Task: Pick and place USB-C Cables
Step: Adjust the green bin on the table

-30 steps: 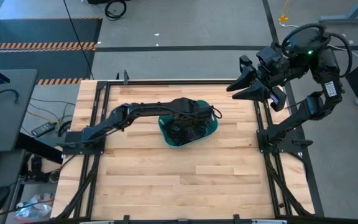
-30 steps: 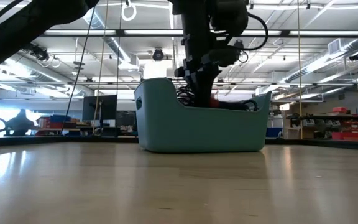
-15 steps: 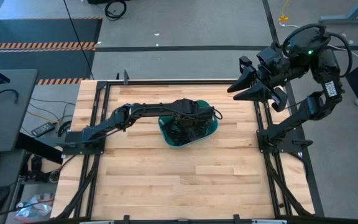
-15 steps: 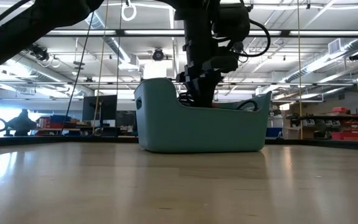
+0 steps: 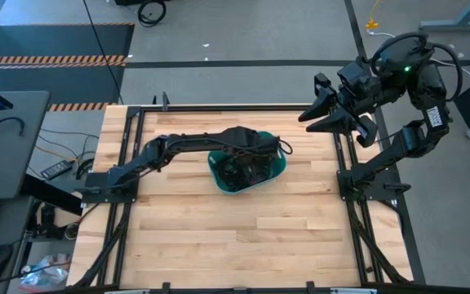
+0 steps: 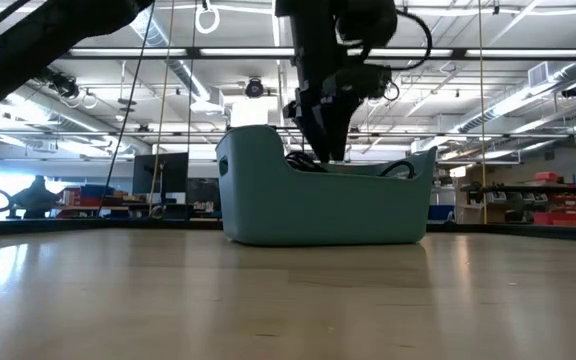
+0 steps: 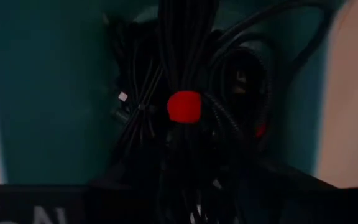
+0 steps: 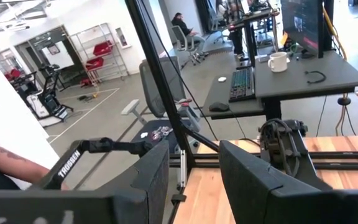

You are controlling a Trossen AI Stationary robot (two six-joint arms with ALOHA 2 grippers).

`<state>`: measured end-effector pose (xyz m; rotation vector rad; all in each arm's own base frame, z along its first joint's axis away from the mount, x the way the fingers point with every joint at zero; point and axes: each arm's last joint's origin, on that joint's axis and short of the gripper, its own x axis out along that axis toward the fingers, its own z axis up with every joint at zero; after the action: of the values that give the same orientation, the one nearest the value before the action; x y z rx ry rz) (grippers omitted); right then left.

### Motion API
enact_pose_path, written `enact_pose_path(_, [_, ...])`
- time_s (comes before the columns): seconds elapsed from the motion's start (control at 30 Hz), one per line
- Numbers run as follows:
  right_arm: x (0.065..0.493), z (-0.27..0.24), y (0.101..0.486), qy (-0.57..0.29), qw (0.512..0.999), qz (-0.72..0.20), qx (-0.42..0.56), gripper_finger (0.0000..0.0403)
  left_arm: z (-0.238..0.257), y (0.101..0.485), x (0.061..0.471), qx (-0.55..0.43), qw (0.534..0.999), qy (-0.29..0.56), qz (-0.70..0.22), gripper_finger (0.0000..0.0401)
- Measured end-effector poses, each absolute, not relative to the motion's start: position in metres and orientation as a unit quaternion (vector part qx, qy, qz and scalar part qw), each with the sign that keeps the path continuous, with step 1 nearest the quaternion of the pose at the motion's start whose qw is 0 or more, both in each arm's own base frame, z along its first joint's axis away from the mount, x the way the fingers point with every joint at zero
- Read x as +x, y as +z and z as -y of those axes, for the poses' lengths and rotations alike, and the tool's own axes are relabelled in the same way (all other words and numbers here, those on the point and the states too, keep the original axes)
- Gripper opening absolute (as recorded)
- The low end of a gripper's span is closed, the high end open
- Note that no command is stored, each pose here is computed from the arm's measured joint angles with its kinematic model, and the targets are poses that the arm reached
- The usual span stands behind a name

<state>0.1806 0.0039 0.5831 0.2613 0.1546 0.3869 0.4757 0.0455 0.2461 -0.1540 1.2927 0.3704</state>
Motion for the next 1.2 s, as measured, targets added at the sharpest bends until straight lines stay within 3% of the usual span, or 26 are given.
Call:
enact_pose_path(0.27, [0.179, -0.001, 0.57, 0.153, 0.971, -0.139, 0.119, 0.0146, -0.032, 0.314, 0.448, -0.058, 0.82, 0.203, -0.533, 0.0188])
enact_pose_path(0.43, [0.179, 0.007, 0.549, 0.049, 0.963, -0.236, 0.117, 0.0146, -0.004, 0.373, 0.414, -0.02, 0.852, 0.24, -0.465, 0.0188])
enact_pose_path(0.67, [0.194, 0.023, 0.521, -0.099, 0.922, -0.359, 0.106, 0.0146, 0.041, 0.436, 0.353, -0.051, 0.884, 0.296, -0.358, 0.0188])
enact_pose_path(0.9, [0.242, 0.039, 0.485, -0.197, 0.877, -0.425, 0.108, 0.0146, 0.091, 0.449, 0.305, -0.066, 0.873, 0.409, -0.257, 0.0188])
enact_pose_path(1.2, [0.292, 0.079, 0.42, -0.238, 0.805, -0.532, 0.112, 0.0146, 0.135, 0.454, 0.284, -0.06, 0.904, 0.346, -0.244, 0.0187])
